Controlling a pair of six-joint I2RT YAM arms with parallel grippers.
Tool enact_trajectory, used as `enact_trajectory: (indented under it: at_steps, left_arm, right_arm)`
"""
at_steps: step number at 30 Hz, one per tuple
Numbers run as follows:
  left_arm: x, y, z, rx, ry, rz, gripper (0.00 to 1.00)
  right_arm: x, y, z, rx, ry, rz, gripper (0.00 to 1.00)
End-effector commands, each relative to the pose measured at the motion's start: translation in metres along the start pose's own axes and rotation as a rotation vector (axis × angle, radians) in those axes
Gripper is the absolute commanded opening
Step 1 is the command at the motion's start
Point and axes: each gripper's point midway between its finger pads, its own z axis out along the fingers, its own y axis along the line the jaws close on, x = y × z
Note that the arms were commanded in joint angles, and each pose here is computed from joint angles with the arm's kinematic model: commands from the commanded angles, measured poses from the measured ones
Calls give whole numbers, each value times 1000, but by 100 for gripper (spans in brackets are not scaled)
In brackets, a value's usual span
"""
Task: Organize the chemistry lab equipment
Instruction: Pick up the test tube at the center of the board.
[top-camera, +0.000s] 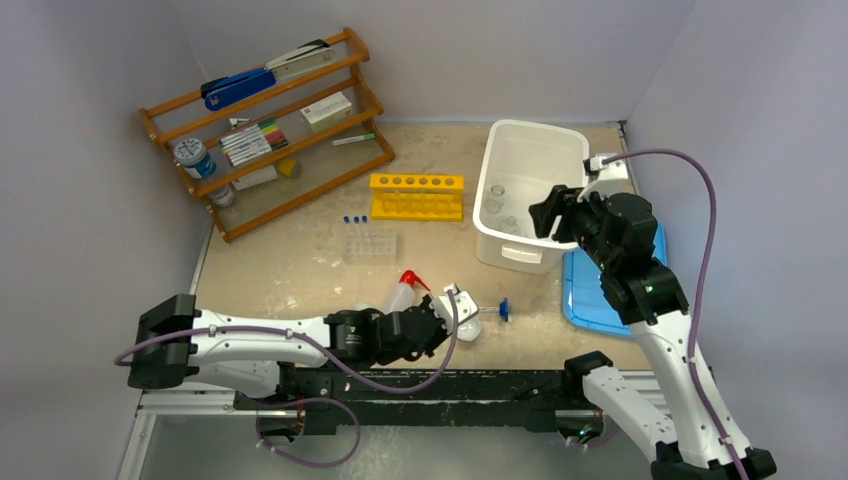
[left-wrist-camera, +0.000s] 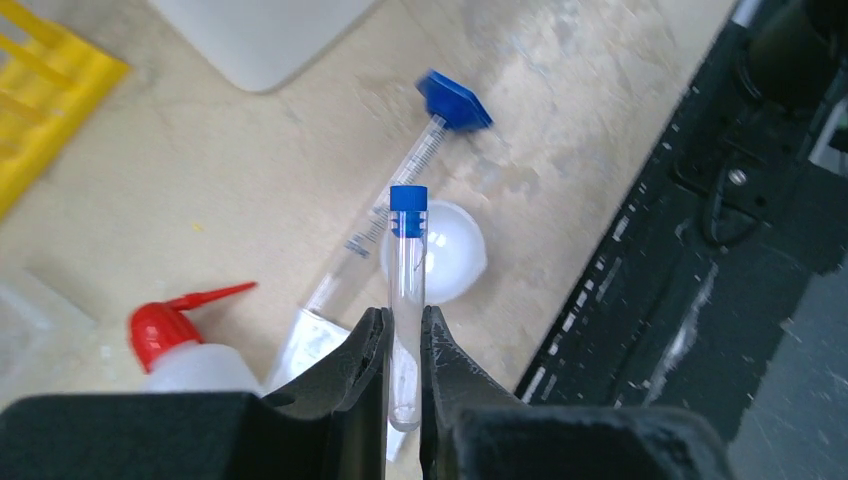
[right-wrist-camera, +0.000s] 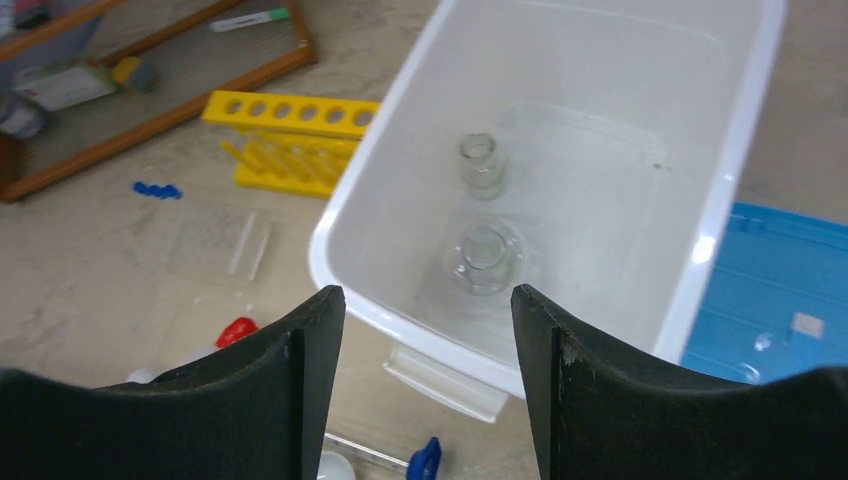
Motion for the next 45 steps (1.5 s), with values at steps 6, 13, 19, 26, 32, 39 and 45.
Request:
enact_trajectory:
  at_steps: [6, 13, 19, 26, 32, 39, 45]
  left_arm:
    - [-88, 60, -31, -316, -267, -6, 2]
    - [-121, 79, -53, -398, -423, -63, 2]
    - [-135, 79, -54, -402, -454, -52, 2]
    - [-143, 75, -45, -389, -473, -42, 2]
    - [-153, 71, -41, -367, -487, -30, 2]
    - [-160, 68, -40, -361, -499, -15, 2]
    - [-158, 71, -42, -373, -493, -7, 1]
  right_arm:
    - [-12, 75, -7, -419, -24, 56, 65]
    - [4, 99, -13, -578, 3, 117, 64]
    - [9, 114, -27, -679, 2, 161, 64]
    - [8, 131, -40, -781, 8, 165, 65]
    - [14, 141, -37, -819, 45, 152, 66]
    - [28, 169, -28, -849, 98, 132, 64]
    - [21, 174, -26, -842, 80, 119, 56]
